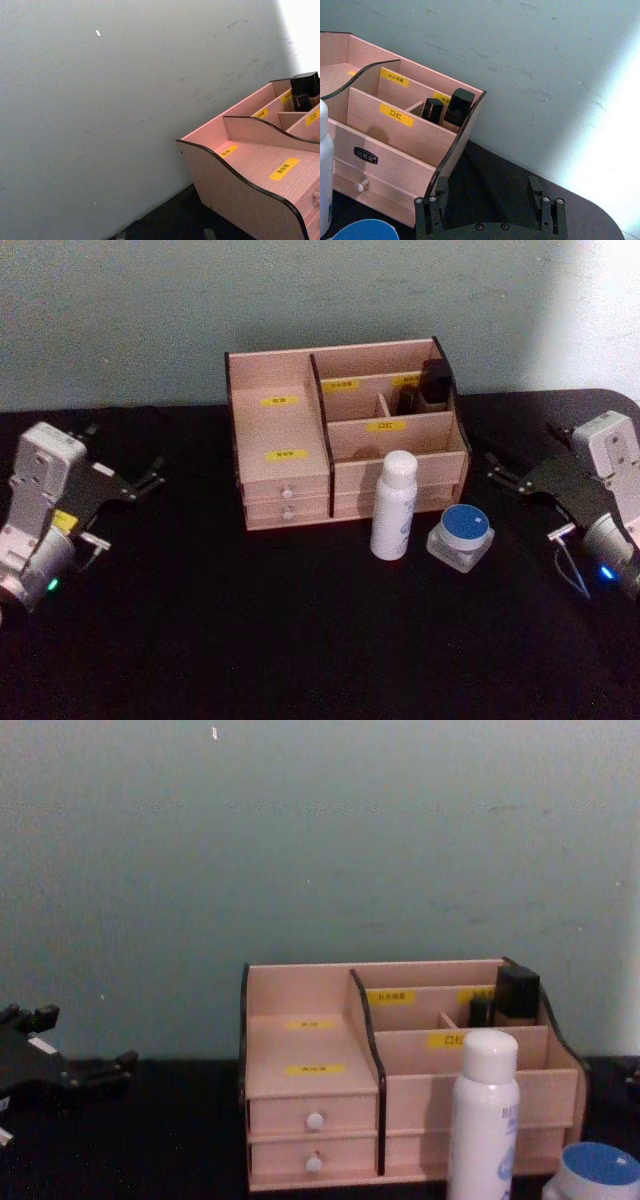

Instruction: Pick up the facial cleanser and watermelon frost from the table and place them into the tiered storage box.

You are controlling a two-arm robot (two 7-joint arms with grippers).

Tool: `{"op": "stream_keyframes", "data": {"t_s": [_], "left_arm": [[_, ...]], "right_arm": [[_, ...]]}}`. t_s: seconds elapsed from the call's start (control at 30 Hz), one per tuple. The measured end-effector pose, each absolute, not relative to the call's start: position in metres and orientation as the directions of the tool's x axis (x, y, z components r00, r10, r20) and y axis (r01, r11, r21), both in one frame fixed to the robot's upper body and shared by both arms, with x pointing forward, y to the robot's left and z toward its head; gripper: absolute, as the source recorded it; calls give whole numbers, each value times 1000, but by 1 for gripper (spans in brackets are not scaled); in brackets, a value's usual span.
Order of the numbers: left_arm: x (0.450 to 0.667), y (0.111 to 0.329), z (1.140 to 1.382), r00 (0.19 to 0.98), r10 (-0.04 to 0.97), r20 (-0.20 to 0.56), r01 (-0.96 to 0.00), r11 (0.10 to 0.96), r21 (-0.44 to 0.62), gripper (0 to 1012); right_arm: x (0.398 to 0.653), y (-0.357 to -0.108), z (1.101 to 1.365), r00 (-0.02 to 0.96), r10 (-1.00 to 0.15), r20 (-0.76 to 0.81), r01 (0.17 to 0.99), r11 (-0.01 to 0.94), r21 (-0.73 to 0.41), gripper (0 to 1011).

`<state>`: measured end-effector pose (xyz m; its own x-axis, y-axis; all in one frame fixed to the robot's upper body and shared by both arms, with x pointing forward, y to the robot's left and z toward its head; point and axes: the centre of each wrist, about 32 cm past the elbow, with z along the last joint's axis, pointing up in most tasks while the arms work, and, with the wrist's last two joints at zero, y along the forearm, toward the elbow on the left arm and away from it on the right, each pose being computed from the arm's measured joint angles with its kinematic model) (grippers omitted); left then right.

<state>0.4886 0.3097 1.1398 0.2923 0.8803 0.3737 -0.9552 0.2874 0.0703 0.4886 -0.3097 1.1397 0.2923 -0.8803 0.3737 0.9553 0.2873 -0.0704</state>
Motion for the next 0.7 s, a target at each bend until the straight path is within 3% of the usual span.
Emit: {"op": "stream_keyframes", "data": {"t_s": [0.7], "left_arm": [[489,310,1140,292,880,374,-955,287,70,1001]], "right_arm": [[489,-310,1140,292,-880,374,955,287,-70,1003]]}}
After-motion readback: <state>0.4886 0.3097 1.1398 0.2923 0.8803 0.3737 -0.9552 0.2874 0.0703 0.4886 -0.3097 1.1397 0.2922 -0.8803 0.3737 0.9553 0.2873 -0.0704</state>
